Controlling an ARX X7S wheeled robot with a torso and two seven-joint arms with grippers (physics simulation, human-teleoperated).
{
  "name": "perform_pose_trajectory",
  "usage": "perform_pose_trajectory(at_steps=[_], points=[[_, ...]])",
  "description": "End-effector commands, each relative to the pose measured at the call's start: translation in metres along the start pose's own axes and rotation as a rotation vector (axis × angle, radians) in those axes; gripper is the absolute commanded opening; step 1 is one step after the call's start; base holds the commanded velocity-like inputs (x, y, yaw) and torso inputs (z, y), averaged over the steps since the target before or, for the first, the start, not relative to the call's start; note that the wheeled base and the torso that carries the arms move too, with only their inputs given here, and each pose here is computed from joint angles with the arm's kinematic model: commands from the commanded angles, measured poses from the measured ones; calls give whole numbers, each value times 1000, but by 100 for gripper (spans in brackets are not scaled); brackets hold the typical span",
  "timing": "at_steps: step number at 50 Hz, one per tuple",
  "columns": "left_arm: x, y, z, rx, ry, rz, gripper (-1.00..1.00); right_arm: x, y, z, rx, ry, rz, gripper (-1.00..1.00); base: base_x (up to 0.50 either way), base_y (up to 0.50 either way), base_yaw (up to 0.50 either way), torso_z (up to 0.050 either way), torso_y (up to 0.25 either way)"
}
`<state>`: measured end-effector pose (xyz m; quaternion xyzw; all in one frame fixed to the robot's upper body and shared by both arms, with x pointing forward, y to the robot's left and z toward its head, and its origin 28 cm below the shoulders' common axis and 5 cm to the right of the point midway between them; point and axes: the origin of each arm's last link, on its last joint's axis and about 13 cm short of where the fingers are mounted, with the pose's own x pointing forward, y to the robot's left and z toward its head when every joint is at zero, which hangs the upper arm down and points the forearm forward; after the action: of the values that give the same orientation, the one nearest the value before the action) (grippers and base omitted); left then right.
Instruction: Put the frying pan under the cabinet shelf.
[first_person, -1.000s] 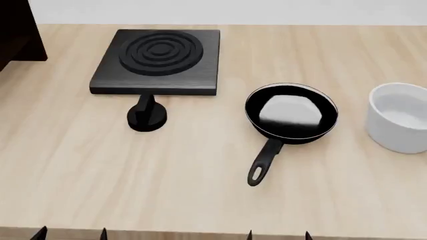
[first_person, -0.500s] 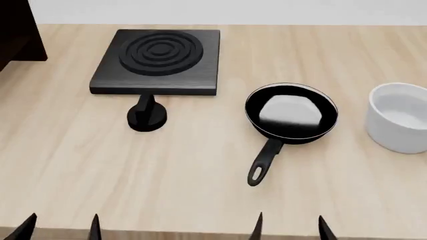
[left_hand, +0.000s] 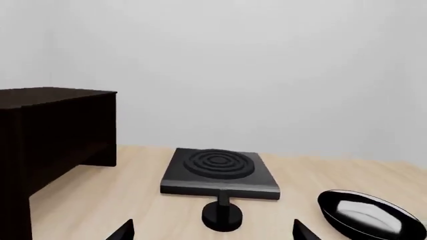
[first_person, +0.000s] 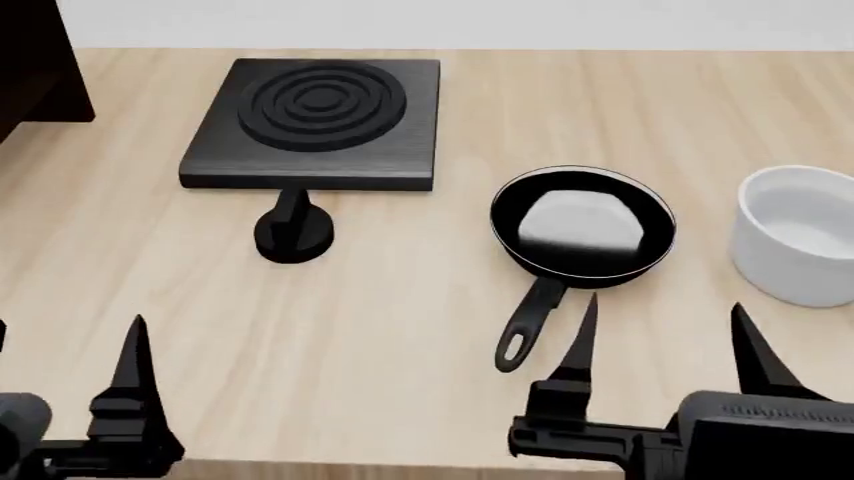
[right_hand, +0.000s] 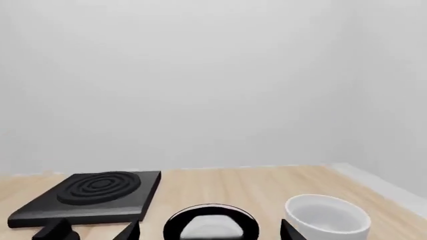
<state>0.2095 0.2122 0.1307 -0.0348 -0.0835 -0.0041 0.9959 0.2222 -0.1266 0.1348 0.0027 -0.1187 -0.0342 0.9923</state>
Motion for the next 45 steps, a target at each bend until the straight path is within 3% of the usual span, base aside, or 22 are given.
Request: perform_pose_trajectory(at_steps=[1, 26, 45], points=[[-1, 0, 40, 6, -73, -21, 100, 9, -8, 38, -37, -78, -9, 100, 0, 0, 0, 0, 0], [5, 11, 112, 106, -249, 14, 100, 20, -22, 116, -139, -244, -32, 100, 0, 0, 0, 0, 0], [-4, 19, 157, 176, -367, 58, 100, 25, -28, 152, -182, -347, -58, 100, 0, 0, 0, 0, 0]])
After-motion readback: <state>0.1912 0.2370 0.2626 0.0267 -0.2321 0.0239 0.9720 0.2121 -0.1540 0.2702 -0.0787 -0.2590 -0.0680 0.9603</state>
